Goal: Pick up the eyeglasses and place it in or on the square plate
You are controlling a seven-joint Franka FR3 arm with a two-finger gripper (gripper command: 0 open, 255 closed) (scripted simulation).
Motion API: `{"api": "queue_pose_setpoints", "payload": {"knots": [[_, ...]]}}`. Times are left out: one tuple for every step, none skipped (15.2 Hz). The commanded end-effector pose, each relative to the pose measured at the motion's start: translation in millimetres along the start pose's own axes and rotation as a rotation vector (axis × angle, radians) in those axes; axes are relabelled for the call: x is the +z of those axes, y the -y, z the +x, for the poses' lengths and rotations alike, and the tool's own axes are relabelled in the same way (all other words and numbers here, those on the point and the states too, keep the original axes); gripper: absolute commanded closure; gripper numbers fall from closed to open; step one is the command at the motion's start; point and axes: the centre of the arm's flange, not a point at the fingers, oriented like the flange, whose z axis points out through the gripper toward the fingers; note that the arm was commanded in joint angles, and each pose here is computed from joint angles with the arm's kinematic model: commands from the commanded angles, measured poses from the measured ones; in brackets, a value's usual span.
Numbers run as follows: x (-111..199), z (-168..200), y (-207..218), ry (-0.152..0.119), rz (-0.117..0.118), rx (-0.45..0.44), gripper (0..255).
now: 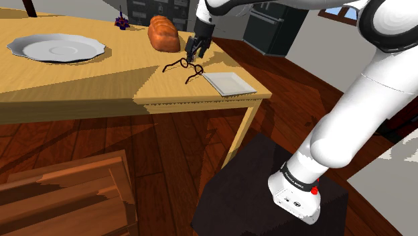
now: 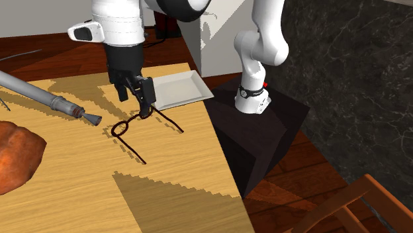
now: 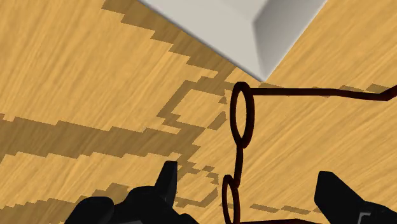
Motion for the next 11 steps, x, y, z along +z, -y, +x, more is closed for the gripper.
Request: {"api": "queue_pose_setpoints", "payload": {"knots": [[8, 10, 1, -0.013, -0.003, -0.009, 0], [13, 10, 1, -0.013, -0.003, -0.009, 0], [19, 10, 1, -0.013, -0.003, -0.009, 0], [24, 10, 1, -0.013, -0.003, -0.009, 0], [29, 11, 1, -0.013, -0.003, -0.009, 0], [34, 11, 1, -0.013, -0.003, -0.009, 0], [40, 11, 1, -0.013, -0.003, -0.009, 0], [43, 11, 1, -0.013, -0.003, -0.009, 0], [43, 11, 1, -0.013, -0.003, -0.009, 0], [43, 11, 1, -0.013, -0.003, -0.009, 0], [43, 11, 1, -0.013, -0.003, -0.009, 0]]}}
